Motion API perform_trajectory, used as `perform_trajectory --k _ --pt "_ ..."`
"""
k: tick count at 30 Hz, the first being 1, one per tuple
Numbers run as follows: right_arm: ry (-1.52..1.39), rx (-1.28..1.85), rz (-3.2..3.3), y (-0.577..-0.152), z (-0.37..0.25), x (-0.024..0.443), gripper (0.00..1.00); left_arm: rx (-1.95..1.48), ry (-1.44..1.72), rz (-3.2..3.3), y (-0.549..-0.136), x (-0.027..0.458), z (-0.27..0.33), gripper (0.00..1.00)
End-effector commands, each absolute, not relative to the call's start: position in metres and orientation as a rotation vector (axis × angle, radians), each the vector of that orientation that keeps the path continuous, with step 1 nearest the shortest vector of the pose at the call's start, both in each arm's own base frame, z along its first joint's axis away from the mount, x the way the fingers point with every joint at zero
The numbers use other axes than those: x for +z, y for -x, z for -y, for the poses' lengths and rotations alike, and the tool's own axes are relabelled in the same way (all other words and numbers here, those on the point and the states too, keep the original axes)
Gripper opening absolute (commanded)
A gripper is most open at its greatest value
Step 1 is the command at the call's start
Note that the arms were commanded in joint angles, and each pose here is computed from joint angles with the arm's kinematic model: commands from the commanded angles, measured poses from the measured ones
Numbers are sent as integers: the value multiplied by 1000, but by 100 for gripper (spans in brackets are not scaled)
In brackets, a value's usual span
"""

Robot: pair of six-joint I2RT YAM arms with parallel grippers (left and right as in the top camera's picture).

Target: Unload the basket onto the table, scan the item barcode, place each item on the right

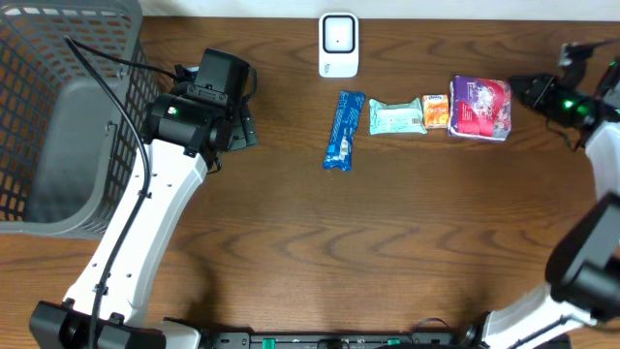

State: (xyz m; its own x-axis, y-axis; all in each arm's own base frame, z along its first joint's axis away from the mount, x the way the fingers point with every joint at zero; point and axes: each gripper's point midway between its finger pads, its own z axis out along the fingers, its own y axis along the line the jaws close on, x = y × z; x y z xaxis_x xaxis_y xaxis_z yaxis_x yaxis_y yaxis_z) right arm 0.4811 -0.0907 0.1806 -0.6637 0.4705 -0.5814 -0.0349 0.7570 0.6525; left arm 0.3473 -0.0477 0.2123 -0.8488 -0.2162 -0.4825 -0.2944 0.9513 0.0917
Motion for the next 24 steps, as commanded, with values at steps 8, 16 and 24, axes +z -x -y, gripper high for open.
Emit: perform_trajectory --k 8,16,24 --pt "-541 389 -2389 -462 138 124 59 230 380 -2618 -347 212 46 98" --pt "-536 421 -2501 -468 141 44 69 230 380 -2618 -347 212 46 98" --pt "-460 599 -2511 -475 123 -2 59 230 380 -2619 -347 212 46 98"
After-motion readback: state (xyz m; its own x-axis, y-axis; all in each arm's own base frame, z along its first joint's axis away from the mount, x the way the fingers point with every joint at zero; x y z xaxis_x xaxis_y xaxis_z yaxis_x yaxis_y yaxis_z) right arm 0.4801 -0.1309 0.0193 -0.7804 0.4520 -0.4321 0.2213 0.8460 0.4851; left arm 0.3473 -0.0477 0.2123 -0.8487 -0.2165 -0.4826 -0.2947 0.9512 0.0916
